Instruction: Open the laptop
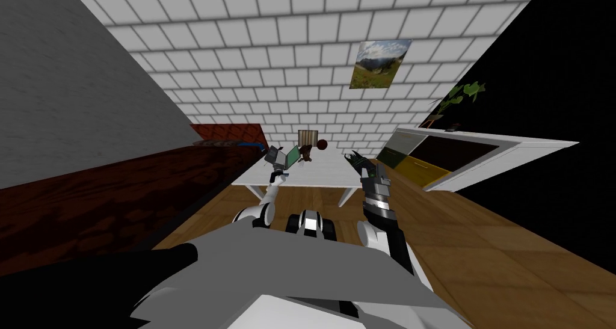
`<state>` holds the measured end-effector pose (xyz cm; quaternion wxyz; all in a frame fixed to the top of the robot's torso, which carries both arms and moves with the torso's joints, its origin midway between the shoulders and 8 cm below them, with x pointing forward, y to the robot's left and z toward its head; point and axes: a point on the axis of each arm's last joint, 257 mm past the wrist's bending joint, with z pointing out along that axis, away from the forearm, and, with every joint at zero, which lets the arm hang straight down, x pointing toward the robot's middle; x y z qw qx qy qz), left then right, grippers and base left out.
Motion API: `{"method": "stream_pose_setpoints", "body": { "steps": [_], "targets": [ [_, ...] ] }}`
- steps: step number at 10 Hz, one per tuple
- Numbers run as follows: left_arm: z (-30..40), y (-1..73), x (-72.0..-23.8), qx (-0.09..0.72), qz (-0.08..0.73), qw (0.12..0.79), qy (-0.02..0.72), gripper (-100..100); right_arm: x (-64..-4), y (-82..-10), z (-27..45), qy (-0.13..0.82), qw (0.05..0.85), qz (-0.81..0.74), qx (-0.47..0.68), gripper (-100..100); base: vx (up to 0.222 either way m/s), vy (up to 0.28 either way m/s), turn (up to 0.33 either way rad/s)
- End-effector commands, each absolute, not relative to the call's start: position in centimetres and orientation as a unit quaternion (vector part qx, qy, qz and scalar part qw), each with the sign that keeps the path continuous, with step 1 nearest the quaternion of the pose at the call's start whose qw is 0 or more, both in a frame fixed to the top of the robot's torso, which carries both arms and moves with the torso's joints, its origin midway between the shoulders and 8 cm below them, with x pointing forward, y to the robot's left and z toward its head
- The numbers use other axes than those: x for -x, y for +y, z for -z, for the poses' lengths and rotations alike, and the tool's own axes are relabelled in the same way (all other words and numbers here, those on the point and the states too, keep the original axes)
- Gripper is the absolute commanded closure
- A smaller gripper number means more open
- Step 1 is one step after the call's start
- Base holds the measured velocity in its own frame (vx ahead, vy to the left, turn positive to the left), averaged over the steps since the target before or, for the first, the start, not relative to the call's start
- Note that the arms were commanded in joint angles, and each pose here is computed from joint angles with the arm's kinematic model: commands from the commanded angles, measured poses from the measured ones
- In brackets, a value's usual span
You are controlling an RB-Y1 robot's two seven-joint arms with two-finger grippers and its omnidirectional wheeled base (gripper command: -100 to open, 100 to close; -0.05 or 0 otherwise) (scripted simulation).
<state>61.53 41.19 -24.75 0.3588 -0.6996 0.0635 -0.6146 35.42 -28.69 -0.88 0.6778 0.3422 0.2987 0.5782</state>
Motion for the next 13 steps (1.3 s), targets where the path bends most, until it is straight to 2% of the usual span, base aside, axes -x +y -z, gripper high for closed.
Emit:
{"method": "stream_pose_setpoints", "body": {
  "steps": [1, 3, 4, 7, 8, 9, 13],
  "targets": [
    [23.2, 39.9, -63.4, 0.690, 0.625, 0.357, 0.071, -100, -35.4, -28.7, 0.9, 0.299, 0.678, -0.578, -0.342, 0, -0.033, 0.008, 0.076],
    [24.8, 39.7, -63.1, 0.702, 0.615, 0.352, 0.075, -100, -35.4, -28.7, 0.9, 0.299, 0.678, -0.578, -0.342, 0, -0.007, 0.007, -0.018],
    [22.5, 39.1, -64.5, 0.685, 0.630, 0.358, 0.080, -100, -35.4, -28.7, 0.9, 0.299, 0.678, -0.578, -0.342, 0, -0.027, 0.004, 0.146],
    [23.7, 38.6, -64.7, 0.695, 0.622, 0.350, 0.085, -100, -35.4, -28.7, 0.9, 0.299, 0.678, -0.578, -0.342, 0, -0.015, 0.004, 0.027],
    [25.6, 39.1, -63.3, 0.709, 0.610, 0.346, 0.079, 100, -35.4, -28.7, 0.9, 0.299, 0.678, -0.578, -0.342, 0, 0.028, -0.010, -0.146],
    [27.0, 39.1, -62.9, 0.718, 0.601, 0.343, 0.082, 100, -35.4, -28.7, 0.9, 0.299, 0.678, -0.578, -0.342, 0, 0.035, -0.011, -0.089],
    [24.8, 39.7, -63.1, 0.702, 0.615, 0.352, 0.075, 100, -35.4, -28.7, 0.9, 0.299, 0.678, -0.578, -0.342, 0, 0.006, -0.002, 0.006]
  ]
}}
